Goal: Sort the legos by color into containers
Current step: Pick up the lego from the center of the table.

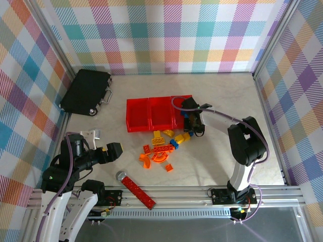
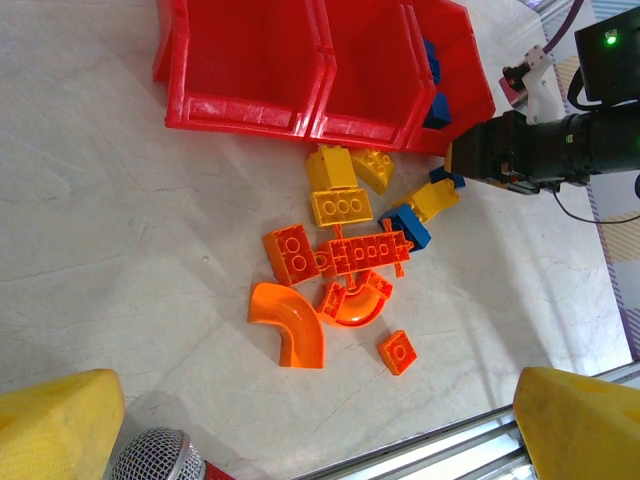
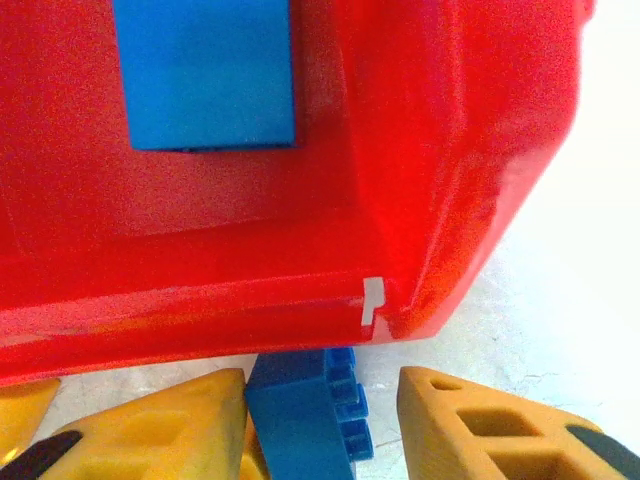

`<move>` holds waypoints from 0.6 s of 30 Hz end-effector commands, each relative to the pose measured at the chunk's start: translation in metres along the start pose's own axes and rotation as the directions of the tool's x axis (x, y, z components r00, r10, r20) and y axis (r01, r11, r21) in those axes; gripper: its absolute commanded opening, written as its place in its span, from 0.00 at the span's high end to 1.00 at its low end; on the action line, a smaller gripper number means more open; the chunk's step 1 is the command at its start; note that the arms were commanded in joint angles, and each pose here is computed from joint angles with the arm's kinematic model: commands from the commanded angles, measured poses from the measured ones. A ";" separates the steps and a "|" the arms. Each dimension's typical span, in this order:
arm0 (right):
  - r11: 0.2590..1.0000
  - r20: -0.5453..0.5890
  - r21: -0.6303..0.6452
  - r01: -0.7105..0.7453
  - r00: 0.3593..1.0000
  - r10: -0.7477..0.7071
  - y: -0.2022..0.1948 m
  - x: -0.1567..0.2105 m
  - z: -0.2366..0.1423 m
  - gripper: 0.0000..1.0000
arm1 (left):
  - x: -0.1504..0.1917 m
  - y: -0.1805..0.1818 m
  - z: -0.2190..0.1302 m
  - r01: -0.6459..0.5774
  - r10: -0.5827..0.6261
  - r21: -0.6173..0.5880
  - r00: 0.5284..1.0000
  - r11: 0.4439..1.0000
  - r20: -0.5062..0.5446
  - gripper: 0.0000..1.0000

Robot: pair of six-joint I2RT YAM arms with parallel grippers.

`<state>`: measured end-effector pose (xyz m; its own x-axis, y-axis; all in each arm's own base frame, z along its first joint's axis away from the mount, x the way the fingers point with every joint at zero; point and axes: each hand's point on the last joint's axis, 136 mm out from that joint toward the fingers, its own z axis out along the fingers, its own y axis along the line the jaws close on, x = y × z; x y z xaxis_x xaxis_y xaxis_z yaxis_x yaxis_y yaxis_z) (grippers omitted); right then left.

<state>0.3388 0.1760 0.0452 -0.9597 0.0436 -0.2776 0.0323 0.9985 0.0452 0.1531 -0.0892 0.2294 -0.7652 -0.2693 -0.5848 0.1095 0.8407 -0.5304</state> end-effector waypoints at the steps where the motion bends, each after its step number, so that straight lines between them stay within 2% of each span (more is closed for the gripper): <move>1: 1.000 0.016 0.024 0.007 1.000 -0.008 -0.002 -0.008 0.001 0.57 | 0.004 -0.001 0.000 -0.001 0.001 0.013 1.000 1.000 -0.008 0.00; 18: 0.999 -0.008 0.048 0.009 1.000 -0.009 -0.006 -0.003 0.011 0.61 | 0.004 -0.002 0.000 -0.002 0.002 0.017 1.000 1.000 -0.008 0.00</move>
<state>0.3410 0.1732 0.0347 -0.9637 0.0338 -0.2650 0.0319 0.9994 0.0114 0.1530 -0.0892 0.2294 -0.7653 -0.2692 -0.5847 0.1097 0.8405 -0.5306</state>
